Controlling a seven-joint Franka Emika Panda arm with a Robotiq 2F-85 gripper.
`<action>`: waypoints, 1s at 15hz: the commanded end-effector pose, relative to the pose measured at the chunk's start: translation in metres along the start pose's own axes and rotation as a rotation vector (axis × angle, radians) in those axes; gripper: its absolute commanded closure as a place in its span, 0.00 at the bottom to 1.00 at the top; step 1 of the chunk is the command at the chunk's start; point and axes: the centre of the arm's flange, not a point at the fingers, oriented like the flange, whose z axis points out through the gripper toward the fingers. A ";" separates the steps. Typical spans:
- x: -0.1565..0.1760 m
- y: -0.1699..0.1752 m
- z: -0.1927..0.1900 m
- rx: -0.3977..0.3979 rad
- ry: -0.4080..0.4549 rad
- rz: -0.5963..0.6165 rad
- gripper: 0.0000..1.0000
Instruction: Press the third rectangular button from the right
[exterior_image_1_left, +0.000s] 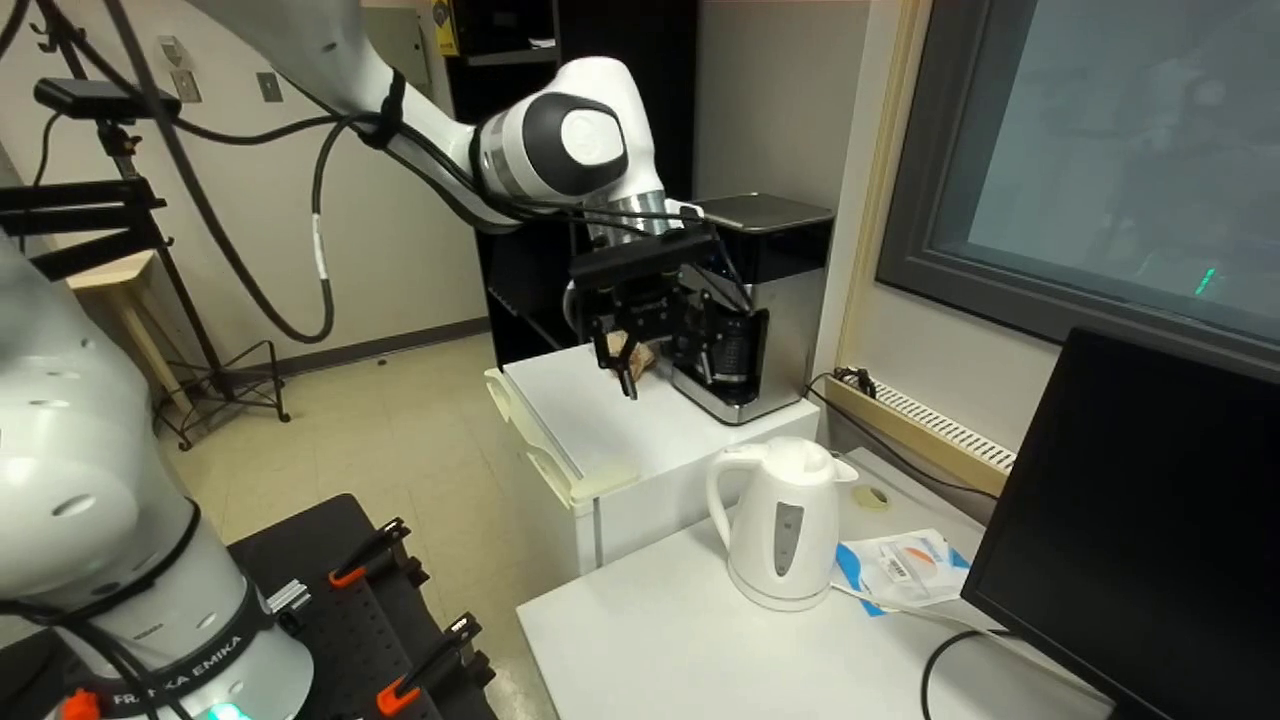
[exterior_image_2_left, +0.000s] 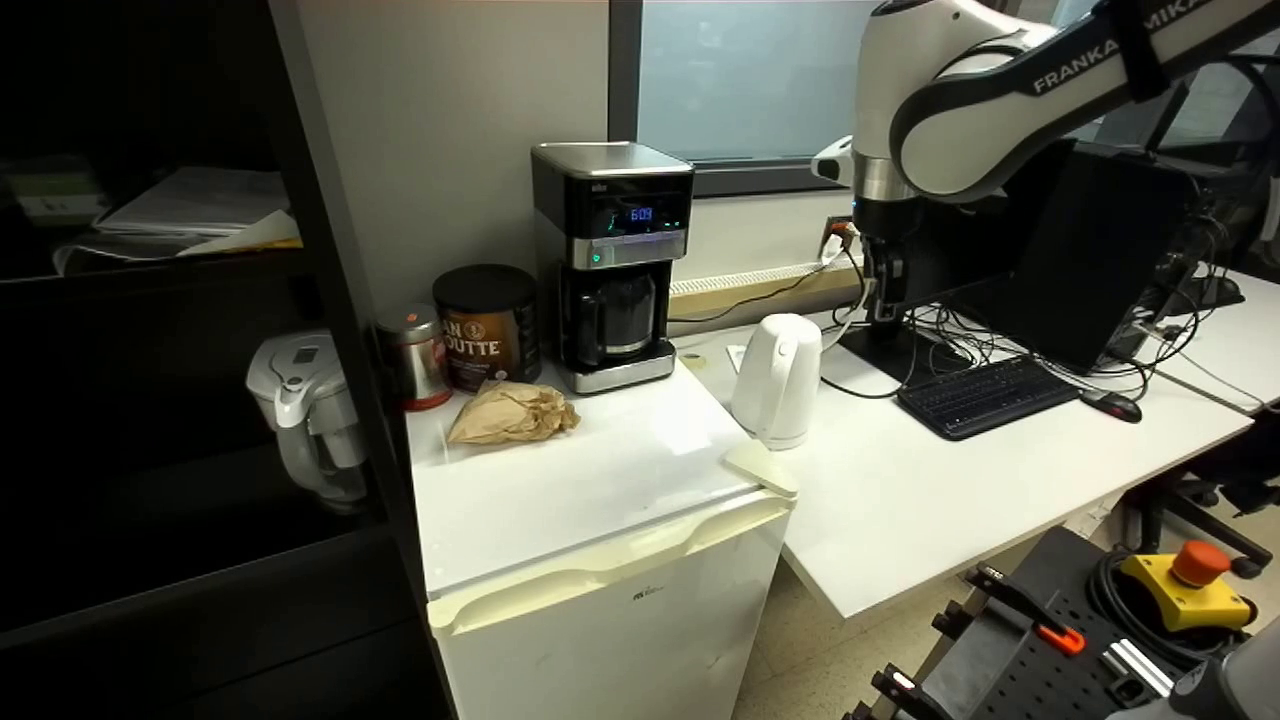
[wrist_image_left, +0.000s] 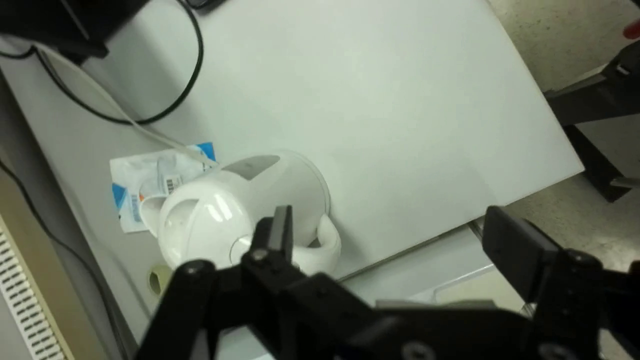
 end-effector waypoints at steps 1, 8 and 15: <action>0.031 0.010 -0.003 -0.100 0.039 -0.166 0.36; 0.078 0.012 -0.016 -0.323 0.153 -0.442 0.89; 0.120 0.026 -0.023 -0.525 0.342 -0.675 0.97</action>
